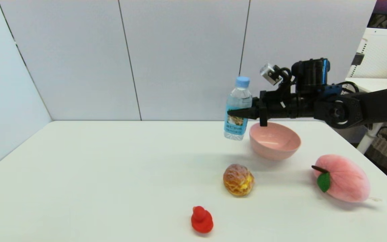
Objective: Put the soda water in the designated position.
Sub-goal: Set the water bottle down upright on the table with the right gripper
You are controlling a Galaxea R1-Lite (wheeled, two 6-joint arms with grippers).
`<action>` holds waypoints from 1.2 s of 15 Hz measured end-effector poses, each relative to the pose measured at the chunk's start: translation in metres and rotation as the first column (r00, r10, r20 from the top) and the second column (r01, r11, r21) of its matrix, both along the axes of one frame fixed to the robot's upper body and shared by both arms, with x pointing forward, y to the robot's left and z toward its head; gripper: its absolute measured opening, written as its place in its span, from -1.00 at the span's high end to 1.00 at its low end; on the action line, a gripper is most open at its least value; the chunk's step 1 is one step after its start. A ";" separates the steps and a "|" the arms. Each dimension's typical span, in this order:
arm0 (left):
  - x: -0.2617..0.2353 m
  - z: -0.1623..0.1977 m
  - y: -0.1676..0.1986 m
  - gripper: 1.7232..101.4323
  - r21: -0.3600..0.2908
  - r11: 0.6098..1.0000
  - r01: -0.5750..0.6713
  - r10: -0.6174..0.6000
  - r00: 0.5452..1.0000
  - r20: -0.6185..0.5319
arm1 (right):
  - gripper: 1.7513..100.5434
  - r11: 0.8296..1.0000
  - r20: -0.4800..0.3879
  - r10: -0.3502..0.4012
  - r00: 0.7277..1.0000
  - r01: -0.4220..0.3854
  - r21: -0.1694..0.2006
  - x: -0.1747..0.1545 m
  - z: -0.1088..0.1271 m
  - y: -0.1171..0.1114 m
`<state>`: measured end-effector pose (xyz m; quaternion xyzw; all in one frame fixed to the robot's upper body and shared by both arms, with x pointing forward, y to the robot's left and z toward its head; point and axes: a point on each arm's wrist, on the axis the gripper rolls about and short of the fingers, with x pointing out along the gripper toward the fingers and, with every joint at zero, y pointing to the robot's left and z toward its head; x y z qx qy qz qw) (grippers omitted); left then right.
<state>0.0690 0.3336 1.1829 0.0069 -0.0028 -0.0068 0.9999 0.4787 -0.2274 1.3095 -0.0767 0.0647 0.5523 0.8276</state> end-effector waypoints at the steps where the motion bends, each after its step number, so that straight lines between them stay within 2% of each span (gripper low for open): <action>1: 0.000 0.000 0.000 -0.93 0.000 1.000 0.000 0.000 1.000 0.000 | 0.07 1.000 0.004 -0.002 1.000 0.002 -0.008 0.000 -0.008 -0.002; 5: 0.000 0.000 0.000 -0.93 0.000 1.000 0.000 0.000 1.000 0.000 | 0.07 1.000 0.045 -0.007 0.999 0.007 -0.002 0.001 -0.030 -0.004; 13: 0.000 0.000 0.000 -0.93 0.000 1.000 0.000 0.000 1.000 0.000 | 0.07 1.000 -0.004 0.010 1.000 -0.010 -0.025 0.009 -0.061 0.004; 18: 0.000 0.000 0.000 -0.93 0.000 1.000 0.000 0.000 1.000 0.000 | 0.07 0.999 -0.013 0.028 1.000 -0.028 -0.035 0.013 -0.072 0.011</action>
